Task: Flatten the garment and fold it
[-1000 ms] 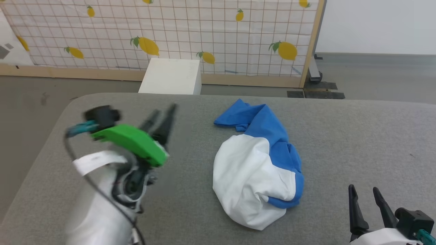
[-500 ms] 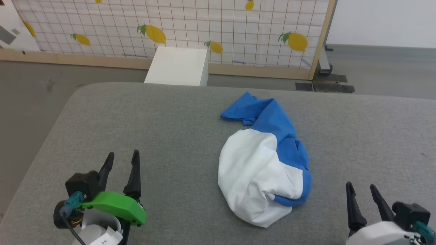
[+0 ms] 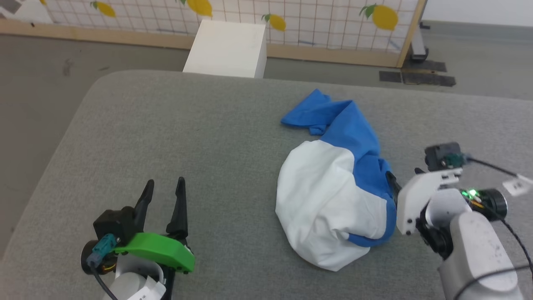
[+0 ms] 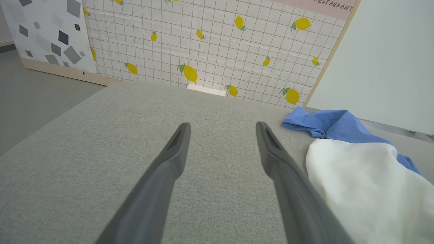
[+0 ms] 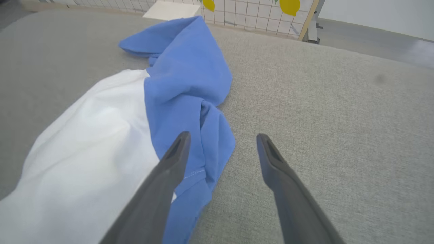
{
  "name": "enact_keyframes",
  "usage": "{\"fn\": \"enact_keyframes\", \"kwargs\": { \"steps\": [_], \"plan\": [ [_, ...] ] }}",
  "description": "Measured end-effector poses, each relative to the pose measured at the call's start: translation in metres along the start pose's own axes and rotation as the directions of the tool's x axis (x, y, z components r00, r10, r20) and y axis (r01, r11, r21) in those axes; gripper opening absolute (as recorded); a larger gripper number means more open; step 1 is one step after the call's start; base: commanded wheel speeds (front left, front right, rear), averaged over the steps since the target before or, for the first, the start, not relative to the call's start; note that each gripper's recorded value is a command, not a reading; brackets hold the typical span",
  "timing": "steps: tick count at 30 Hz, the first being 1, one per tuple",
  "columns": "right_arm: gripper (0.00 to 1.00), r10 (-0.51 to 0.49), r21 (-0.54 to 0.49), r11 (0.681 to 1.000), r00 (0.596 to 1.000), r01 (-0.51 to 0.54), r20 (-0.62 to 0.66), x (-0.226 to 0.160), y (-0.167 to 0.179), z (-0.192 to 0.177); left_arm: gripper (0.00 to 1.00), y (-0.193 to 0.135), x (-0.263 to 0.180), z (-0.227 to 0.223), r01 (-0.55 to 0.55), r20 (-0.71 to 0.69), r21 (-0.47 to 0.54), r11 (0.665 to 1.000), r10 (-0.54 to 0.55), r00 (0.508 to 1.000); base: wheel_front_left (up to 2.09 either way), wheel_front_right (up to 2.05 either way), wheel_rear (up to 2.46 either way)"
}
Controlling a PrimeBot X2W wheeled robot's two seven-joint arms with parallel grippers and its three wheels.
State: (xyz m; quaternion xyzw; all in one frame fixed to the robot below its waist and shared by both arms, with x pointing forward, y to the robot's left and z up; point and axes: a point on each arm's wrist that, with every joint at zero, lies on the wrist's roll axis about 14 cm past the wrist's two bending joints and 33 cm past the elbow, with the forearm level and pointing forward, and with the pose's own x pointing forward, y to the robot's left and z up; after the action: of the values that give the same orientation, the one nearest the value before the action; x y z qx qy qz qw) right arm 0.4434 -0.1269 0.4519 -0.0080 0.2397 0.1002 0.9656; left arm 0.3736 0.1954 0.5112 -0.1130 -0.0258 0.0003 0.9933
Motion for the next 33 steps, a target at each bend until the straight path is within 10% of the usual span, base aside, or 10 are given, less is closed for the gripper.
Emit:
{"fn": "enact_keyframes", "kwargs": {
  "steps": [15,16,18,26,33],
  "plan": [
    [1.0,0.0,-0.097,0.995,0.951,-0.032,-0.309,0.054,0.009,-0.053,1.0,0.018,0.006,-0.021,-0.073,-0.053,-0.016,0.997,0.072,0.996,0.0,0.0,0.0],
    [0.33,0.005,-0.094,0.995,0.948,-0.037,-0.317,0.056,0.01,-0.056,1.0,0.019,0.006,-0.022,-0.076,-0.056,-0.012,0.997,0.075,0.996,0.0,0.0,0.0],
    [0.0,0.017,-0.083,0.996,0.952,-0.044,-0.306,0.06,0.013,-0.054,1.0,0.02,0.007,-0.024,-0.081,-0.061,-0.008,0.997,0.08,0.995,0.0,0.0,0.0],
    [0.0,0.028,0.036,0.999,0.989,-0.023,-0.143,0.056,0.003,-0.02,1.0,0.013,0.01,-0.024,-0.056,-0.058,-0.014,0.998,0.055,0.997,0.0,0.0,0.0],
    [0.0,-0.254,0.171,0.952,0.967,0.253,-0.019,0.0,-0.107,-0.004,1.0,-0.003,0.012,-0.014,-0.002,-0.023,-0.026,1.0,0.001,1.0,0.0,0.0,0.0]
  ]
}}
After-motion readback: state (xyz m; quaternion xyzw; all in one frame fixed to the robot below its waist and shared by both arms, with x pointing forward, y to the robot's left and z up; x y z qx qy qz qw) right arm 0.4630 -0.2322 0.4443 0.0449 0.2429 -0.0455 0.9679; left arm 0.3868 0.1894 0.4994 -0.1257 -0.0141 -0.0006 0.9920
